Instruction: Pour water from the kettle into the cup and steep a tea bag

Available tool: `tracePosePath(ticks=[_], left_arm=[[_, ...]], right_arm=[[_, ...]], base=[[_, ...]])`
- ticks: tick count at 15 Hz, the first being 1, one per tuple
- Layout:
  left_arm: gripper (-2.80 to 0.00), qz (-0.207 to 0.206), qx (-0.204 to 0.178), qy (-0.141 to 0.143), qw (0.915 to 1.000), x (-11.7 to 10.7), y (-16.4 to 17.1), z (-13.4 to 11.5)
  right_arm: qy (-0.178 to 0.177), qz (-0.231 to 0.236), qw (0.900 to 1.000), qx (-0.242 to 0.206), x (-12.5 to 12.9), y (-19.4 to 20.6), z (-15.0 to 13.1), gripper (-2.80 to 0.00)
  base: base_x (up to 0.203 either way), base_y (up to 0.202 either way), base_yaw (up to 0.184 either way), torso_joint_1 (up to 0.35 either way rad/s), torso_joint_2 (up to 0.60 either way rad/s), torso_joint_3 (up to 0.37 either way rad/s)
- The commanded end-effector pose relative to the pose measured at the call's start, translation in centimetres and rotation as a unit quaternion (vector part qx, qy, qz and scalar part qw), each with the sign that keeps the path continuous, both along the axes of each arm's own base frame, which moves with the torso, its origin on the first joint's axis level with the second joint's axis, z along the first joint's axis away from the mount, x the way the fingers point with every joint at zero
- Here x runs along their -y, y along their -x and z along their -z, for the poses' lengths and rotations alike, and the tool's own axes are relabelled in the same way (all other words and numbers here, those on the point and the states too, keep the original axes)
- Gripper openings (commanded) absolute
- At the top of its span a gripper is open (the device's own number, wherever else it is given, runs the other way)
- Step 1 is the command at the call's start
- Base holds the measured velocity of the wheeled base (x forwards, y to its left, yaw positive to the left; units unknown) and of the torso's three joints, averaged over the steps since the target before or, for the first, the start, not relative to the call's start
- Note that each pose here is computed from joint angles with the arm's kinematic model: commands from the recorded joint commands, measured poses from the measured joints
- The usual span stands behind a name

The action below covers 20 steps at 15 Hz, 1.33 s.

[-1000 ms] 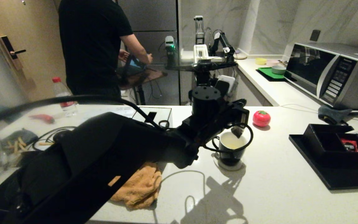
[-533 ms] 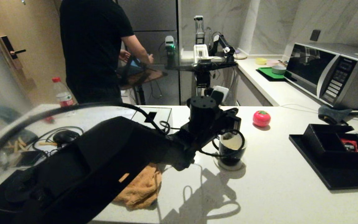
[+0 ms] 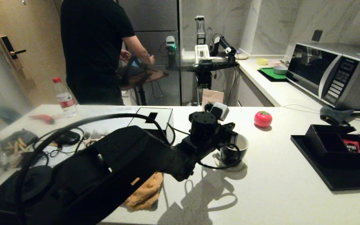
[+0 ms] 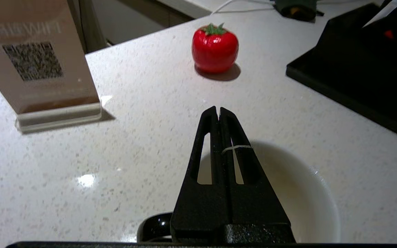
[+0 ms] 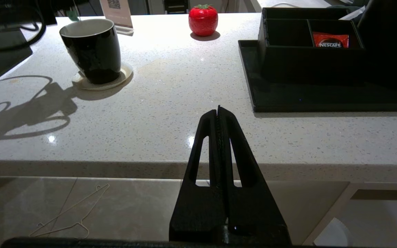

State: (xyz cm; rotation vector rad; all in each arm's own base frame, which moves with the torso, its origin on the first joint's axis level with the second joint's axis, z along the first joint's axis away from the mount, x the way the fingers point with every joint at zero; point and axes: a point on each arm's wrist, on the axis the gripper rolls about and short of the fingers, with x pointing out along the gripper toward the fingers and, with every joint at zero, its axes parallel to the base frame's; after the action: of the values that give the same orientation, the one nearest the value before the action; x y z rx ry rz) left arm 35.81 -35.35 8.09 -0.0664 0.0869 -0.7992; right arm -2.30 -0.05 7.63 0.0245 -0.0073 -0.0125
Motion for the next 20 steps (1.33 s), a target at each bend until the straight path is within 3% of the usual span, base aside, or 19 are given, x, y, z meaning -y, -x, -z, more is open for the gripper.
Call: tracePosePath(ticks=[1,7,20], left_arm=[[-2.80,0.000,-0.008,-0.007,0.9999,-0.1,0.0,1.2],[-2.80,0.000,-0.008,-0.007,0.9999,0.0,0.1,1.0],[-2.80,-0.008,0.035,0.033,0.9988,-0.9,1.0,-5.0]], right_arm=[[0.000,0.000,1.000,-0.001,0.0,0.0,0.0,-2.80],[0.000,0.000,1.000,-0.001,0.0,0.0,0.0,-2.80],[0.000,0.000,1.000,-0.001,0.0,0.0,0.0,-2.80]], base=[[0.000,0.000,0.000,0.000,0.00,0.000],[0.000,0.000,0.000,0.000,0.00,0.000],[0.000,0.000,0.000,0.000,0.00,0.000]])
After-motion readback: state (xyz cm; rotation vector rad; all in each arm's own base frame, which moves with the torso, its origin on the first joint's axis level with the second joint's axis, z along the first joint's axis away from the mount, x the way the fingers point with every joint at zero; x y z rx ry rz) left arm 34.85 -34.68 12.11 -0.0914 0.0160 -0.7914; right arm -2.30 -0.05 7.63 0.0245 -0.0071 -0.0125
